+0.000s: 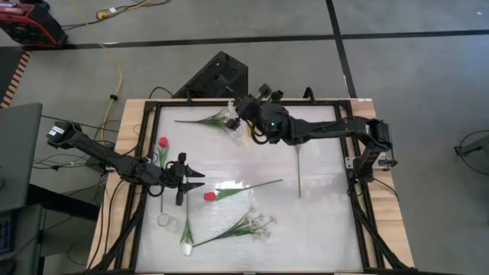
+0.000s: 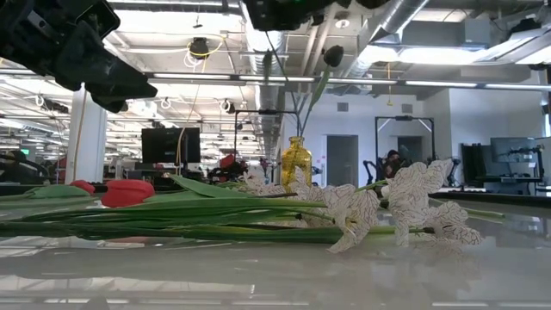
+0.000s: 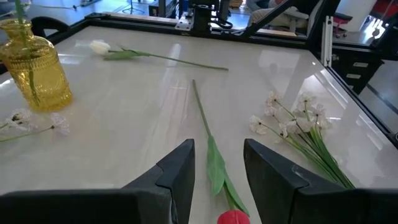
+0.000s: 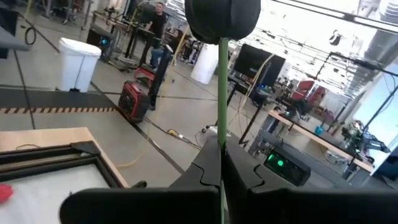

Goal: Sort flowers into vase by color
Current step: Put the black flower into the yellow vase, then put the left red flower into the yellow vase

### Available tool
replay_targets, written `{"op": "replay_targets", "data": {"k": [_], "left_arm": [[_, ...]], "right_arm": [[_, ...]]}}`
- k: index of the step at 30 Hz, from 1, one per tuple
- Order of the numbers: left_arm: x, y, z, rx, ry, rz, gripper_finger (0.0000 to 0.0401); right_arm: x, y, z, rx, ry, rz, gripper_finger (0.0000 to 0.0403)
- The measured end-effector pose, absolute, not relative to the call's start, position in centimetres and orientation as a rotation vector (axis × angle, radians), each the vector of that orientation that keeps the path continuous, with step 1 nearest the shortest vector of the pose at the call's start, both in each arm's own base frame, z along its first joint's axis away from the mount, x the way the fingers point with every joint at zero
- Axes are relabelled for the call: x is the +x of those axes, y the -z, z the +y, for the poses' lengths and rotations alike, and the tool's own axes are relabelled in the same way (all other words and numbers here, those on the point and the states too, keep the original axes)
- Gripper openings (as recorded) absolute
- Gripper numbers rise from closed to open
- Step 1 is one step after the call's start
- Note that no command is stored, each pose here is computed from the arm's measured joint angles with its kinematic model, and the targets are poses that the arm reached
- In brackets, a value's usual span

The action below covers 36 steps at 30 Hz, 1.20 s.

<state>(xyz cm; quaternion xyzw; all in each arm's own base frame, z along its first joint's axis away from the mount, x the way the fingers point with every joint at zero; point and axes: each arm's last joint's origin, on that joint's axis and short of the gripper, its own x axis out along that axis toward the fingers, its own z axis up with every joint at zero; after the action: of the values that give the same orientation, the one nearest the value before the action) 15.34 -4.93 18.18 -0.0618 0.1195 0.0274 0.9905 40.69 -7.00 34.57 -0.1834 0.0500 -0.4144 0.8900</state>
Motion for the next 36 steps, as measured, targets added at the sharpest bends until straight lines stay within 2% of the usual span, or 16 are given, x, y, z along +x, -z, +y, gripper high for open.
{"op": "replay_targets", "data": {"k": [13, 23, 36], "left_arm": [[15.3, -18.1, -4.9, -0.113, -0.064, 0.246, 0.0126], [15.3, -18.0, -4.8, -0.105, -0.077, 0.260, 0.0126], [15.3, -18.0, -4.9, -0.112, -0.076, 0.259, 0.0126]], "right_arm": [[40.9, -33.8, -8.8, -0.362, 0.871, 0.109, 0.0025], [40.6, -33.1, -9.9, -0.262, 0.891, 0.131, 0.0025], [40.4, -32.5, -10.0, -0.272, 0.927, 0.217, 0.0090]]}}
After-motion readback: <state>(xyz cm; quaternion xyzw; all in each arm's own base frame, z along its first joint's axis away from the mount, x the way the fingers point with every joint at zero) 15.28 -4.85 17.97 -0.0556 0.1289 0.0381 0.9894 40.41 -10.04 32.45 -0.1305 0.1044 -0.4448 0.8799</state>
